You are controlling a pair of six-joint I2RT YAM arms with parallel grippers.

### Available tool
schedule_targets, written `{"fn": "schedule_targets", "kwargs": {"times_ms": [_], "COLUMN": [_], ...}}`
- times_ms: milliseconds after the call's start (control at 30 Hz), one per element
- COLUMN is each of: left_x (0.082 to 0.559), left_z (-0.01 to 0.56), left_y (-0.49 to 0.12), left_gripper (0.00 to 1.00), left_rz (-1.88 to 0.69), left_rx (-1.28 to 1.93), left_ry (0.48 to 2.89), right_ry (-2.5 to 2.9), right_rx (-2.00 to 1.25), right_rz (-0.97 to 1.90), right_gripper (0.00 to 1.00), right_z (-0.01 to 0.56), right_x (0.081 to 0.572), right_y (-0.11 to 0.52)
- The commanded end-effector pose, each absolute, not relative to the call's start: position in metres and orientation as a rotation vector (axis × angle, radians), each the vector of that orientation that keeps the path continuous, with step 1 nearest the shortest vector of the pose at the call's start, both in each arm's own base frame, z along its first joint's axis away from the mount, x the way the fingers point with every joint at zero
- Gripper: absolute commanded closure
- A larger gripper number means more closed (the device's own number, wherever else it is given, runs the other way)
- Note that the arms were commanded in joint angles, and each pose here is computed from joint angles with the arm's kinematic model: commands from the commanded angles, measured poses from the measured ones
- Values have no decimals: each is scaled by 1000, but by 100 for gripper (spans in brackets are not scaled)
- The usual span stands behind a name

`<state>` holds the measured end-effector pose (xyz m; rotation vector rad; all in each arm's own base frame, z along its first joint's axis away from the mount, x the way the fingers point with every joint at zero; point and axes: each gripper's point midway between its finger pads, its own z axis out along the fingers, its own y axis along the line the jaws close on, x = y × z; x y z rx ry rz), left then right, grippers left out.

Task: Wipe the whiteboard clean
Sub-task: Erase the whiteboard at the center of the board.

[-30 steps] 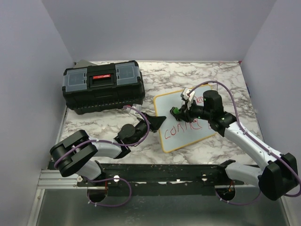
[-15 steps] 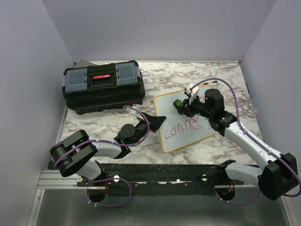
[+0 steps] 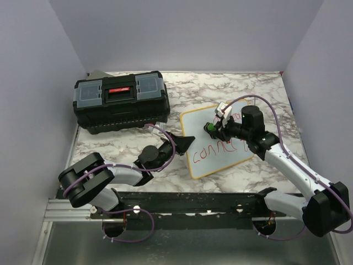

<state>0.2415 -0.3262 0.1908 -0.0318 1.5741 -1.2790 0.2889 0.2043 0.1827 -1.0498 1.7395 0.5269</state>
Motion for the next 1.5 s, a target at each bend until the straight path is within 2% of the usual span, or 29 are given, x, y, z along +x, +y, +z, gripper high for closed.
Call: {"fn": "schedule_targets", "kwargs": {"times_ms": [0,500,700,1033,1233,1333,1467], "left_x": [221,219,219,219,218,219,218], "left_z": [194,194,194,194,193,193,194], "left_y": [-341,-345,-343,-337,-338,-339,-339], "left_gripper": [100,100,100,100,100,100,100], "left_rz": [-1301,-1317,-1315,-1300,-1306,-1311,-1315], "left_rx": [146,169,163,152,149,152,151], "left_ry": [1563,1561,1560,1553,1550,1550,1549], "right_ry": [1816,1720,1748,1827,1805,1798,1796], "right_rx": [-1020,-962,-960,-1126,-1182,-1158,-1043], "right_rz": [457,462,451,501,556,564,508], "right_gripper": [99,99,99,99,99,99,99], "right_z": [161,213,211,166,162,164,179], "right_x": [291,330,337,292,267,270,298], "right_y": [187,205,205,195,194,197,198]}}
